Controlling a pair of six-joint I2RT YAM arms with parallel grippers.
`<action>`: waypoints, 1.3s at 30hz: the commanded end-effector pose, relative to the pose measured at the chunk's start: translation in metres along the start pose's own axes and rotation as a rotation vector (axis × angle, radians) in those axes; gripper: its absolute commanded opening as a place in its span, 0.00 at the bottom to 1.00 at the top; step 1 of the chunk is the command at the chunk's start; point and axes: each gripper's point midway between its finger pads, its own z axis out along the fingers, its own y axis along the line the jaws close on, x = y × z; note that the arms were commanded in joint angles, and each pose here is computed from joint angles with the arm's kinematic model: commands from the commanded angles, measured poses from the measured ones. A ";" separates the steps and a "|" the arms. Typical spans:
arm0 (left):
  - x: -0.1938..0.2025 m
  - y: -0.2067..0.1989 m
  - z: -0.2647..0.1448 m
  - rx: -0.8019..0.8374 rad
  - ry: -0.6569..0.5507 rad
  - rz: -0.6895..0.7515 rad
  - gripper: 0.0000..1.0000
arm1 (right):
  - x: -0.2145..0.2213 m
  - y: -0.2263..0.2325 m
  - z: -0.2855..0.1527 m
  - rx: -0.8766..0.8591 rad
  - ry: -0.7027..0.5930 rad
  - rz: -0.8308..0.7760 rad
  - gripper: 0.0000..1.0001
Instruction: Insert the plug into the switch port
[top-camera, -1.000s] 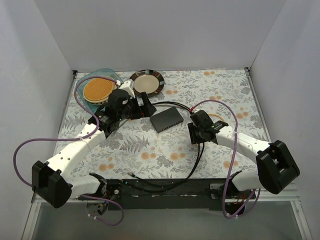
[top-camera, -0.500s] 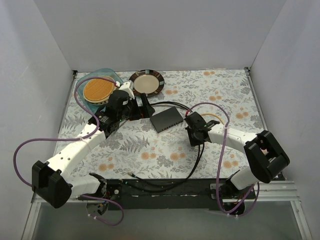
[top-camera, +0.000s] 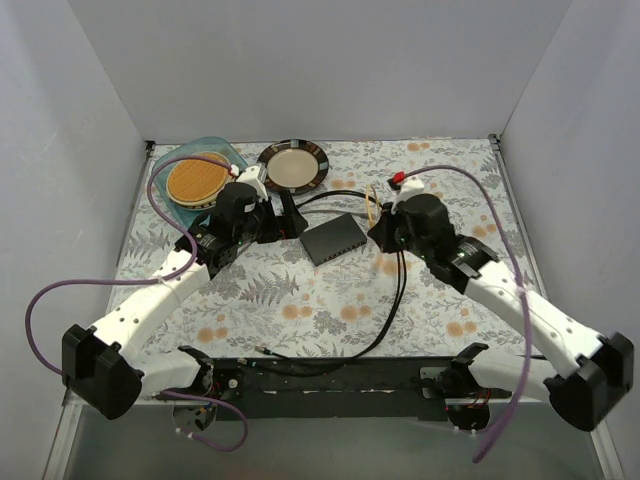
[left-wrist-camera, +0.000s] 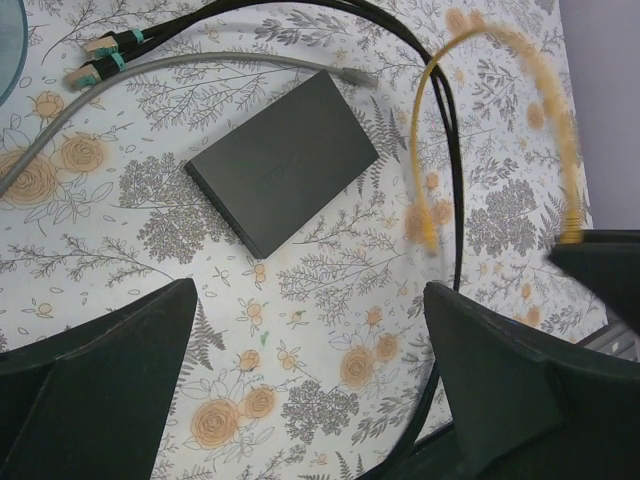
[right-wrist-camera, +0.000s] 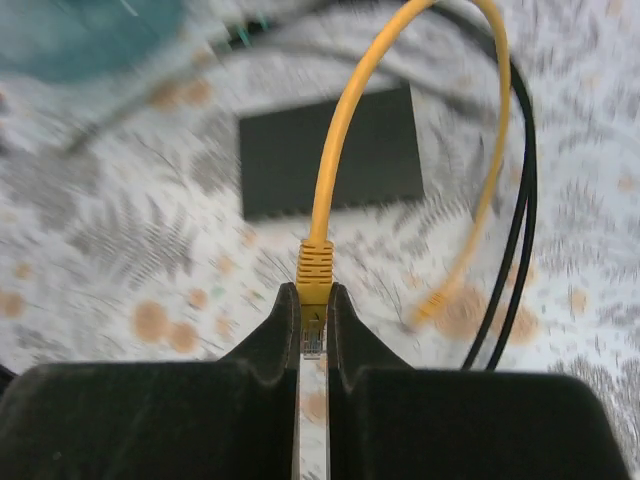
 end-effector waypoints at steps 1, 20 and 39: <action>-0.008 -0.007 -0.012 0.034 -0.034 -0.002 0.98 | -0.102 0.038 -0.069 -0.189 -0.395 0.059 0.01; -0.042 -0.124 -0.053 0.619 -0.061 -0.051 0.98 | -0.075 0.096 -0.088 -0.562 -0.331 -0.064 0.01; -0.033 -0.140 -0.025 0.717 0.035 -0.119 0.36 | -0.023 0.114 -0.074 -0.712 -0.126 -0.065 0.01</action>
